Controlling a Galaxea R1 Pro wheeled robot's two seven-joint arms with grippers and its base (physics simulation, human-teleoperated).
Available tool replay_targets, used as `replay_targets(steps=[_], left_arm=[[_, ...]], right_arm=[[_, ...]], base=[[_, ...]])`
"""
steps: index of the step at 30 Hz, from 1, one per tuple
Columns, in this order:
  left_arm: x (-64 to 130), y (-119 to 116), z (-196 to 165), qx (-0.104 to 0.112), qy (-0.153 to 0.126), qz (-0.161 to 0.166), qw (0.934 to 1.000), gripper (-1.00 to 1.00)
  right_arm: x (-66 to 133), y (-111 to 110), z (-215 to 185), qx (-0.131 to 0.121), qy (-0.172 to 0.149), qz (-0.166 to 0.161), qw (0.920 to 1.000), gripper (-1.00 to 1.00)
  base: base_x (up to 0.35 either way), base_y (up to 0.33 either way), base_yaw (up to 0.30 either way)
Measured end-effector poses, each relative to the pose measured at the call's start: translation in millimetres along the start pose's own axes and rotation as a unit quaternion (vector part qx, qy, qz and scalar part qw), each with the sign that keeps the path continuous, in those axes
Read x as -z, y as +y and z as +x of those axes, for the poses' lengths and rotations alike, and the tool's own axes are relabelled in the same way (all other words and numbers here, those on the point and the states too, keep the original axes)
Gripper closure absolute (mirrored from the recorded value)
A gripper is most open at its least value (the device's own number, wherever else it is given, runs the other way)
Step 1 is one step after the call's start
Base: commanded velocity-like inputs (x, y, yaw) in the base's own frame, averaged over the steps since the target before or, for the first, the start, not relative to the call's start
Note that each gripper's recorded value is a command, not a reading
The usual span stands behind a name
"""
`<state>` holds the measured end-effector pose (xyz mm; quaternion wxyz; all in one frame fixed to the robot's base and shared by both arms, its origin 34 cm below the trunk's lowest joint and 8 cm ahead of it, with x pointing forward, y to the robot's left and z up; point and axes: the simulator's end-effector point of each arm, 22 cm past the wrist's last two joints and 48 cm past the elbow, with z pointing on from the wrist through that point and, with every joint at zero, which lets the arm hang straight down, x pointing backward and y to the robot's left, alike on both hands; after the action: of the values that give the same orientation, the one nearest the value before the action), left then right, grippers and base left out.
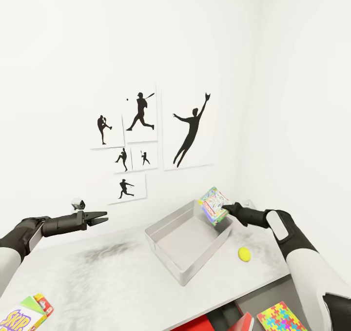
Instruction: Put all the toys in the child's room - the three board games (two on the bed and one on the table), the two jigsaw puzzles on the table, and the tennis ball on the table - inside the toy box on the table in the child's room.
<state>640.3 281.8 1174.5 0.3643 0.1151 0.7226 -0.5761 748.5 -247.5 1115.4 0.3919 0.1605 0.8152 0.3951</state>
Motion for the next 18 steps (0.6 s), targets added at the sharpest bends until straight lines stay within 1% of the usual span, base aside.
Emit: replay_targets(steps=[3, 5, 9, 12, 18], left_arm=[[0.0, 0, 0, 0.0, 0.0, 0.0, 1.0, -1.0], [0.1, 0, 0, 0.0, -0.001, 0.0, 1.0, -1.0], [0.8, 0, 0, 0.0, -0.001, 0.0, 1.0, -1.0], [0.9, 0, 0, 0.0, -0.001, -0.001, 1.0, -1.0], [0.9, 1, 0, 0.0, -0.001, -0.001, 1.0, -1.0]], right_arm=[[-10.3, -6, 0, -0.012, 0.013, 0.039, 0.9991, 1.0], [-15.2, -3, 0, -0.016, 0.019, 0.048, 0.9985, 1.0], [-27.1, 16, 6, -0.015, 0.032, 0.047, 0.9983, 1.0], [-31.8, 24, 10, -0.011, 0.038, 0.044, 0.9983, 1.0], [-34.7, 28, 13, -0.006, 0.042, 0.044, 0.9981, 1.0]], base=[[0.0, 0.0, 0.0], [0.0, 0.0, 0.0], [0.0, 0.0, 0.0], [0.0, 0.0, 0.0], [0.0, 0.0, 0.0]])
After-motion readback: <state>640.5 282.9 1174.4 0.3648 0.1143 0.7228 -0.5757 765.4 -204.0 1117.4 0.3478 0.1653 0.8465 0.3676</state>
